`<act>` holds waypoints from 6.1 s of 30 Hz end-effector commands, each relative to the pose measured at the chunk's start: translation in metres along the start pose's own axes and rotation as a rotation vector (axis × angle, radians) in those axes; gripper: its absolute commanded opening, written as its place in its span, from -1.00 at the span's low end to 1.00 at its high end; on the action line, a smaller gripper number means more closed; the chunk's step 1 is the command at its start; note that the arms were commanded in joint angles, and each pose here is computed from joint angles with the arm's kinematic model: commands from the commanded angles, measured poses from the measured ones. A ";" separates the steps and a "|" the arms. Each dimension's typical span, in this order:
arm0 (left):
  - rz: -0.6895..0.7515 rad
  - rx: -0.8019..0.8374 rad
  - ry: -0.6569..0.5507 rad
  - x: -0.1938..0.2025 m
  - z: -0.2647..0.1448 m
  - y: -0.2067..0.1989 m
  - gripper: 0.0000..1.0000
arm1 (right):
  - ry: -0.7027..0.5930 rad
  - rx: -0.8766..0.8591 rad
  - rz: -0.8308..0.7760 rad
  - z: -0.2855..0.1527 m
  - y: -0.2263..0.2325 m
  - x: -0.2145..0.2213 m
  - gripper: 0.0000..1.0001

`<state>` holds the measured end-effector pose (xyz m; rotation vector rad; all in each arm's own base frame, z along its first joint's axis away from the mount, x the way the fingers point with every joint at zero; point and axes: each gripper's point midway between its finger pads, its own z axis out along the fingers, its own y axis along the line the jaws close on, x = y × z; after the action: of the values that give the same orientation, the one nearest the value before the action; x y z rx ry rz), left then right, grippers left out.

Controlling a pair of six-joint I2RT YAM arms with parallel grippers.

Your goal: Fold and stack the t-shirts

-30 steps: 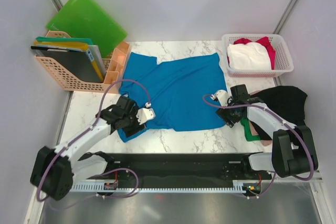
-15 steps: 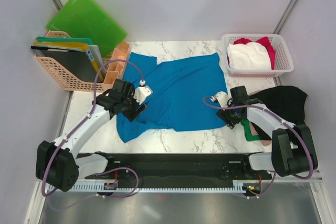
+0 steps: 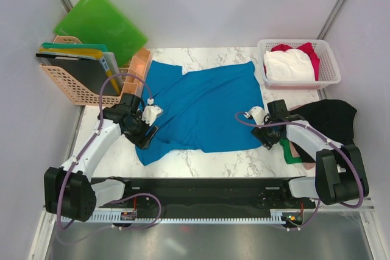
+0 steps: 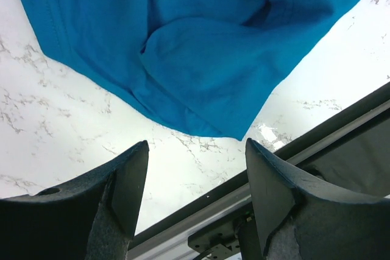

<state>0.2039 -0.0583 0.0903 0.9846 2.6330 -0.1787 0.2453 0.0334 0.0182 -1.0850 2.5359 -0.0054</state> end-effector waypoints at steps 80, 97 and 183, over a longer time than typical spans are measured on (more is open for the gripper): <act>0.008 -0.547 -0.309 -0.065 -0.050 0.095 -0.96 | 0.031 -0.022 0.019 0.007 -0.001 -0.003 0.28; 0.014 -0.515 -0.308 -0.081 -0.031 0.101 -0.96 | -0.118 -0.043 0.026 -0.029 0.001 -0.038 -1.00; 0.080 -0.643 -0.594 -0.222 -0.034 0.169 -0.95 | -0.222 0.170 0.195 0.001 -0.075 -0.108 -1.00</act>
<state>0.4422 -0.0577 0.1757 0.6689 1.9830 0.3036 0.3596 0.0545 0.0652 -0.7454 2.4000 -0.0414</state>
